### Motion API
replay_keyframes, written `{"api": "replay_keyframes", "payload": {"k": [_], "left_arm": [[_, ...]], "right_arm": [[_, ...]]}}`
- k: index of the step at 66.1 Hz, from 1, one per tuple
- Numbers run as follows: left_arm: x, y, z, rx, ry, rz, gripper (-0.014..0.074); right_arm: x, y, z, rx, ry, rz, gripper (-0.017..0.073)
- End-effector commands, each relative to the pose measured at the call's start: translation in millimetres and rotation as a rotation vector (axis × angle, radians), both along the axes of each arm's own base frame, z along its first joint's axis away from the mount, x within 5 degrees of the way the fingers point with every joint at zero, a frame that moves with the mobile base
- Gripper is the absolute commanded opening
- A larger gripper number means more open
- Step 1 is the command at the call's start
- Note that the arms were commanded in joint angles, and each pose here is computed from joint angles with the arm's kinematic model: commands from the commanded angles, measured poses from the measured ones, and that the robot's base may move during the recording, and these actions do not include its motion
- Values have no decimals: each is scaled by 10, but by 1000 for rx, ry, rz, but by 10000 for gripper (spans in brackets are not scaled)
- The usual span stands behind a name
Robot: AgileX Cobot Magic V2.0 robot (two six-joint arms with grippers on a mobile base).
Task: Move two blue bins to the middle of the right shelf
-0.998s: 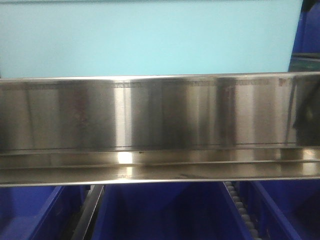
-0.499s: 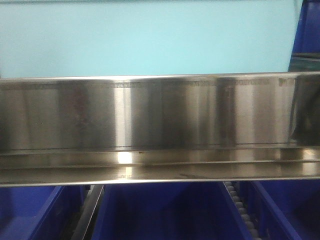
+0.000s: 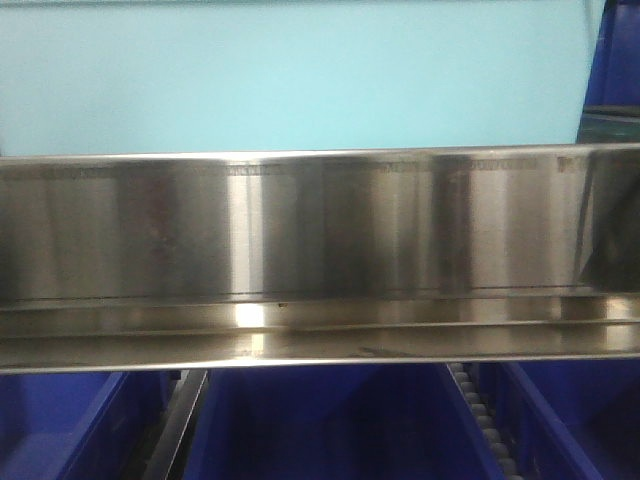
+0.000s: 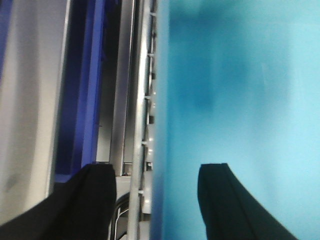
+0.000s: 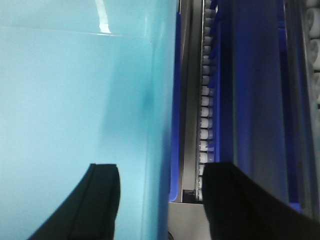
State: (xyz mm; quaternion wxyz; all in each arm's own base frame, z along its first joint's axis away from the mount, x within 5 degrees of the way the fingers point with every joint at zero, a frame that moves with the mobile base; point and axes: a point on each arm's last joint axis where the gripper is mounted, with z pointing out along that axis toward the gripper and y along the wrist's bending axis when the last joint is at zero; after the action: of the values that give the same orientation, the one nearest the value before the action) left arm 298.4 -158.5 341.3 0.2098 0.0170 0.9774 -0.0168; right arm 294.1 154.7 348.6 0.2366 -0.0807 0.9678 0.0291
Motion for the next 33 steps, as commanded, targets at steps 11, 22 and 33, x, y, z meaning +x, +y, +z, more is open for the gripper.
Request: {"api": "replay_keyframes", "payload": {"k": [11,22,33], "left_arm": [[-1,-8,22,-6,-8,-8,284],[1,-6,23,-3,-10,-8,284],[18,-17,23,-12,-25,-11,213]], "right_arm": [[20,-9,22,4,-14,-4,265],[20,-9,23,4,-14,-4,258],[24,-7,26,7,-19,-3,32]]}}
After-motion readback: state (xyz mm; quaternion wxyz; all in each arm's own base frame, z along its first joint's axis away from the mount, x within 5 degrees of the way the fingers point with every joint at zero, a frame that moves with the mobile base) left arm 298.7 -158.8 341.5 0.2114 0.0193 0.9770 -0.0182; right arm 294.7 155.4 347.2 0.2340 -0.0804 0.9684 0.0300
